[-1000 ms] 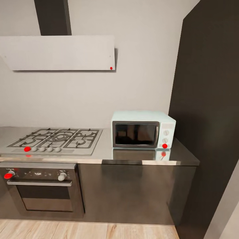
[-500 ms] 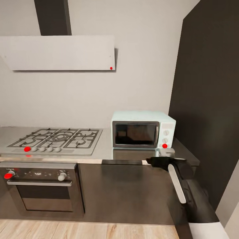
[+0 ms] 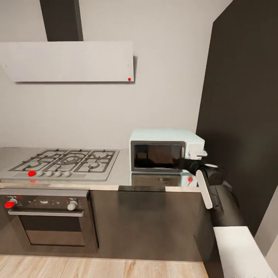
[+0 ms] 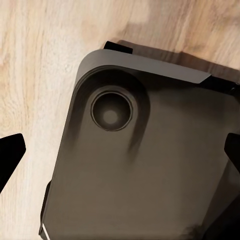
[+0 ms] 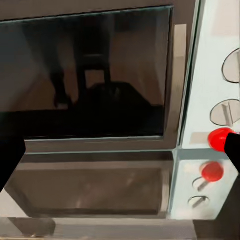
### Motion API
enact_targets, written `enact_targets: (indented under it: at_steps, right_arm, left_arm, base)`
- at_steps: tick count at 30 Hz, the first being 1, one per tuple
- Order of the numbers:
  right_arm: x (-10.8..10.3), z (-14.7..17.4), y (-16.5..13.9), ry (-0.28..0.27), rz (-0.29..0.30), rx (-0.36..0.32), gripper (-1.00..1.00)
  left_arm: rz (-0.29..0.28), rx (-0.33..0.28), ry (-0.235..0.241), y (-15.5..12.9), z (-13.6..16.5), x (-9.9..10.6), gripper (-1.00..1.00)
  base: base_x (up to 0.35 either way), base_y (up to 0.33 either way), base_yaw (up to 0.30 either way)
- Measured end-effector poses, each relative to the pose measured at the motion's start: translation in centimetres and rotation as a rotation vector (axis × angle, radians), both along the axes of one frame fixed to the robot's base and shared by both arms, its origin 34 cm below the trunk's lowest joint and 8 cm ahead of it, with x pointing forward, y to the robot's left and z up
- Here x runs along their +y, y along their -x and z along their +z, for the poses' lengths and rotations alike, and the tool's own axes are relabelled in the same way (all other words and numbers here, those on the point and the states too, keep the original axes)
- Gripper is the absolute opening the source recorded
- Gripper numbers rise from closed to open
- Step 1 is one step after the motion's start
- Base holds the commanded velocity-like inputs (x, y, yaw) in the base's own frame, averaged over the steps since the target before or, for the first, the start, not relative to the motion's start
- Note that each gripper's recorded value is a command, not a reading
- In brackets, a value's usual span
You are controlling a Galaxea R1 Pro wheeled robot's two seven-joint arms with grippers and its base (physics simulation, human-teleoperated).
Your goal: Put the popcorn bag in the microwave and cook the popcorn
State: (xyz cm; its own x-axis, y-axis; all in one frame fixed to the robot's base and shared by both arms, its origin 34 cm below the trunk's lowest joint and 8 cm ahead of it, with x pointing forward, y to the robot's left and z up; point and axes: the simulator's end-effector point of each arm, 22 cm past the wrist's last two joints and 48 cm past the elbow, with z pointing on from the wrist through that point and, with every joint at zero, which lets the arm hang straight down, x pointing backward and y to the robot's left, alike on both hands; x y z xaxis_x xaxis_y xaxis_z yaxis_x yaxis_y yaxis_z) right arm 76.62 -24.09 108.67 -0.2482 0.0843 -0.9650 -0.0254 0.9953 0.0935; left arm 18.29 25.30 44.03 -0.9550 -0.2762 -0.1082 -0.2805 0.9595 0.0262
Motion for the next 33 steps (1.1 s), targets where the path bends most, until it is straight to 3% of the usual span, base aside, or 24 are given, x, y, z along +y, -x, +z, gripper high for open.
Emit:
enact_targets:
  at_steps: [7, 11, 12, 13, 17, 33]
  right_arm:
    - [-1.1, -7.2, -3.9, -0.014, -0.051, -0.062, 1.00]
    - [-1.5, -8.7, -4.6, -0.016, -0.069, -0.118, 1.00]
    - [-1.7, -9.3, -4.6, -0.013, -0.072, -0.111, 1.00]
    - [-2.9, -11.0, -4.7, 0.042, -0.103, -0.112, 1.00]
    - [-3.5, -11.1, -4.7, 0.089, -0.127, -0.132, 1.00]
    - [-3.4, -11.4, -4.6, 0.106, -0.113, -0.117, 1.00]
  left_arm:
    - [0.000, 0.001, 0.000, 0.0, 0.0, 0.0, 1.00]
    - [0.002, 0.001, 0.000, 0.0, 0.0, 0.0, 1.00]
    - [0.002, 0.001, 0.000, 0.0, 0.0, 0.0, 1.00]
    - [-0.001, 0.000, 0.000, 0.0, 0.0, 0.0, 1.00]
    - [-0.001, -0.001, 0.000, 0.0, 0.0, 0.0, 1.00]
    - [0.000, -0.004, -0.001, -0.2, 0.0, -0.1, 1.00]
  base:
    - [0.000, 0.000, 0.000]
    - [0.000, 0.000, 0.000]
    - [0.000, 0.000, 0.000]
    - [0.000, 0.000, 0.000]
    - [0.000, 0.000, 0.000]
    - [0.032, -0.001, 0.000]
